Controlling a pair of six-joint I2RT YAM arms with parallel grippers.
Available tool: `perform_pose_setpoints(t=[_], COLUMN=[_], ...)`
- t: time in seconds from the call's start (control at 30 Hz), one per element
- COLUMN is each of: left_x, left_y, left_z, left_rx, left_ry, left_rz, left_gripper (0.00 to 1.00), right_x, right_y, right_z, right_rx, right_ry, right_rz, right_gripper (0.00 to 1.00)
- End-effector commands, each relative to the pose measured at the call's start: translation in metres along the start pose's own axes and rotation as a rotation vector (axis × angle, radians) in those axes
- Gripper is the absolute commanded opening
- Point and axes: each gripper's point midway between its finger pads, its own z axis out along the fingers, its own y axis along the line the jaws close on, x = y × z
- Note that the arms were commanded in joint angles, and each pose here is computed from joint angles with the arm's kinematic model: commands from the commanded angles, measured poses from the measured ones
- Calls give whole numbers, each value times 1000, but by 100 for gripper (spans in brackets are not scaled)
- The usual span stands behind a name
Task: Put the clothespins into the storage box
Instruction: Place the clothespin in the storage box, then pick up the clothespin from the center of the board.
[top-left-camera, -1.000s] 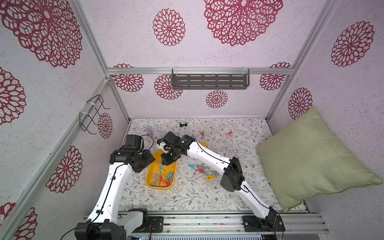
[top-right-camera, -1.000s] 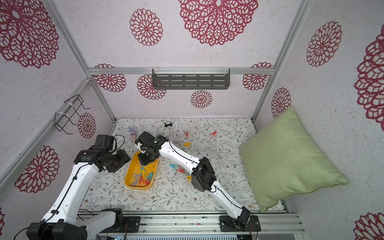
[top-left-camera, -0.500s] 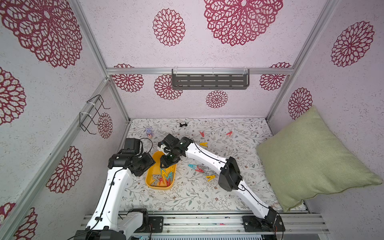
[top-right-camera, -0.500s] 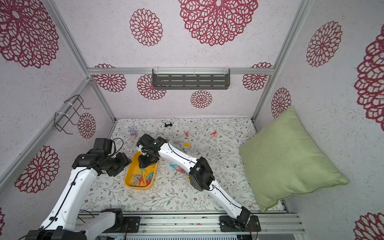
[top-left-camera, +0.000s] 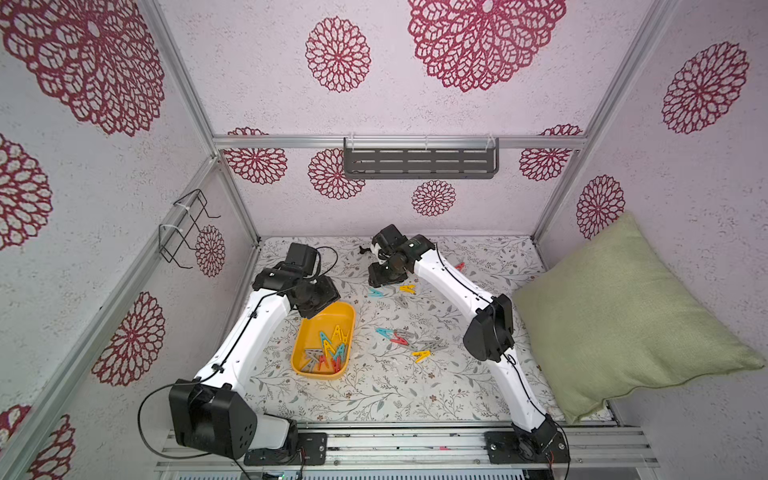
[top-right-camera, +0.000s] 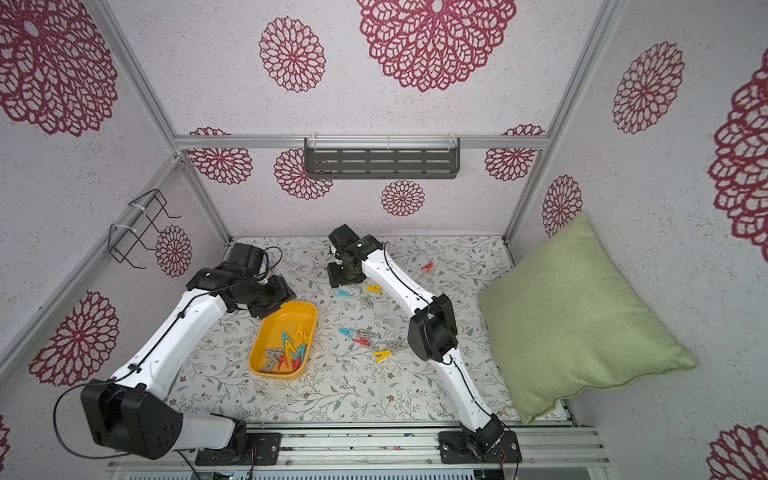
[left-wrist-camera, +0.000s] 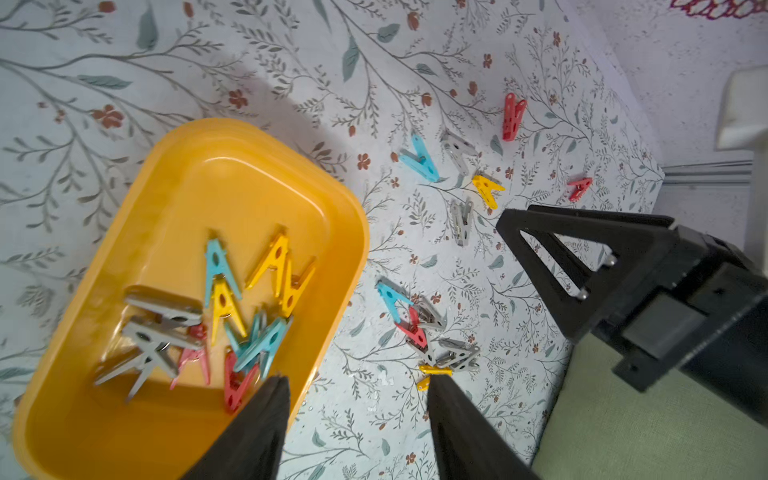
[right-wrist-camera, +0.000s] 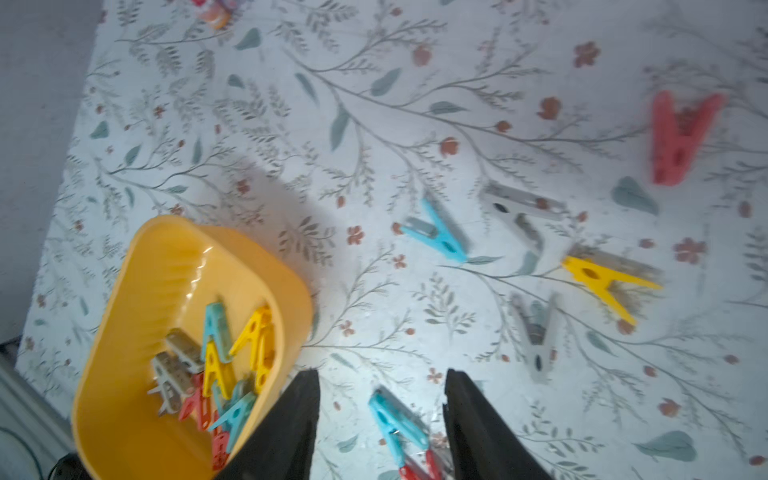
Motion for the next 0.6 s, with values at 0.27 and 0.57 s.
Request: perform_pose_setpoints(t=[0.27, 0.57], left_x=[2, -3], left_y=[-59, -69], left_z=[47, 60], left_rx=[93, 86], left_ry=[63, 82], left_rz=[54, 75], left_gripper=[59, 59], right_x=[-1, 17], right_y=[-89, -106], right_z=[24, 62], right_rx=[156, 171], right_ry=[52, 128], right_rz=[70, 75], right_gripper=[42, 37])
